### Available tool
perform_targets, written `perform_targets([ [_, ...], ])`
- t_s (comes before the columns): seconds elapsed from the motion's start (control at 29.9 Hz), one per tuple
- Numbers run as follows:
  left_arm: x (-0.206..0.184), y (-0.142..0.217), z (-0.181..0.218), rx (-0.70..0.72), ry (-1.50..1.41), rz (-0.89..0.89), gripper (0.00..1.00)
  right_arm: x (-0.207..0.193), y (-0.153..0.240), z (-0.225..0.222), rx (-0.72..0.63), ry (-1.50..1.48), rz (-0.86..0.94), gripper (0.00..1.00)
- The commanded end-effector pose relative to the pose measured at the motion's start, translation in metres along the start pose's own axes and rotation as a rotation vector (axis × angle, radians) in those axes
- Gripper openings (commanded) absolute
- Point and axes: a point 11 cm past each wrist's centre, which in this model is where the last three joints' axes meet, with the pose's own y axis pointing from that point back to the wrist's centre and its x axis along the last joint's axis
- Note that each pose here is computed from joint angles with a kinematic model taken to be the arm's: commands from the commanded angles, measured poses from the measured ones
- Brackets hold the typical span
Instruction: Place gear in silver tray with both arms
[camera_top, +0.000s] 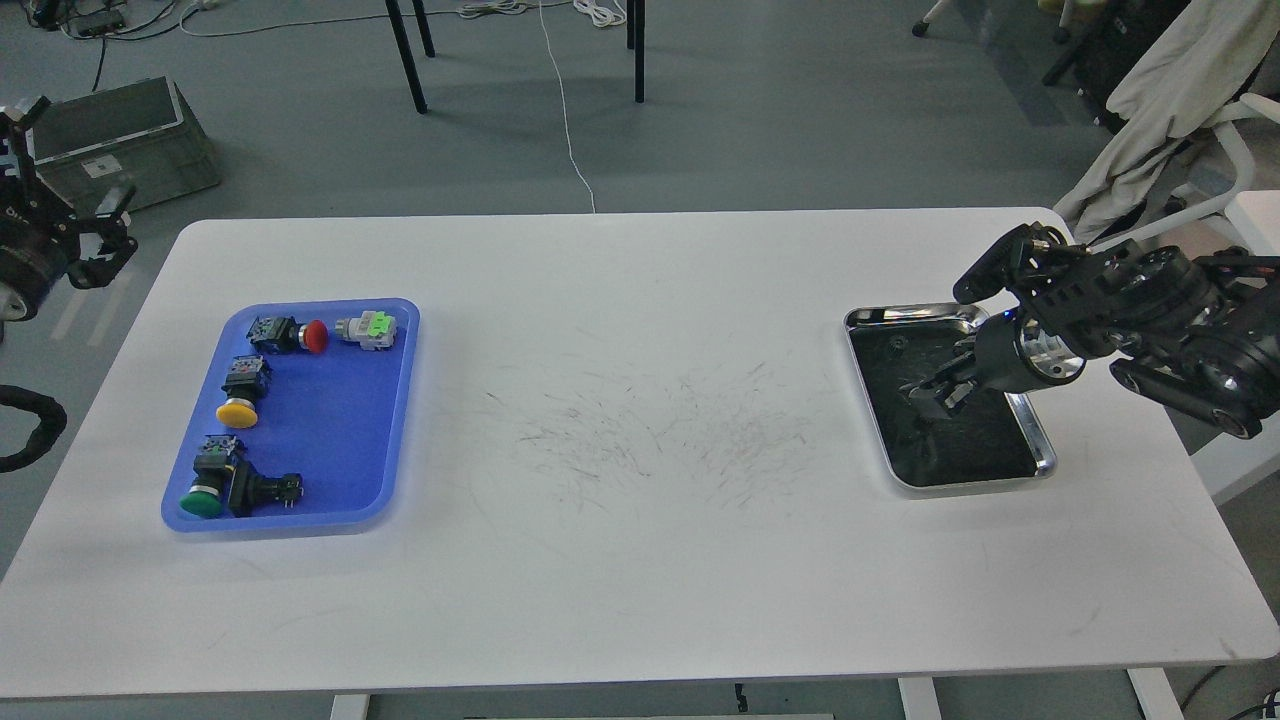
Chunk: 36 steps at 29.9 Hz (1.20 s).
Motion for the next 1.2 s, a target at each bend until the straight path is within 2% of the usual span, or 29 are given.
perform_targets([
  [0.0, 0.001, 0.001, -0.001, 0.003, -0.002, 0.001, 0.98, 0.033, 0.011, 0.005, 0.017, -0.139, 0.151, 0.88],
  [0.1, 0.002, 0.003, -0.004, 0.01, -0.001, 0.004, 0.98, 0.055, 0.023, 0.014, 0.039, -0.292, 0.279, 0.89],
  [0.2, 0.002, 0.003, -0.004, 0.01, -0.001, 0.004, 0.98, 0.059, 0.042, 0.034, 0.026, -0.406, 0.362, 0.89],
  [0.5, 0.002, 0.003, -0.003, 0.01, -0.002, 0.003, 0.98, 0.085, 0.121, 0.086, 0.071, -0.748, 0.754, 0.89],
  [0.6, 0.002, 0.003, -0.003, 0.01, -0.002, 0.003, 0.98, 0.08, 0.141, 0.108, 0.069, -0.882, 0.879, 0.9],
  [0.87, 0.001, 0.002, -0.001, -0.003, 0.015, 0.006, 0.98, 0.042, 0.158, 0.147, 0.127, -1.288, 1.131, 0.93],
  [1.17, -0.009, -0.006, 0.001, -0.07, 0.145, 0.021, 0.98, 0.006, 0.144, 0.156, 0.203, -1.593, 1.314, 0.95],
])
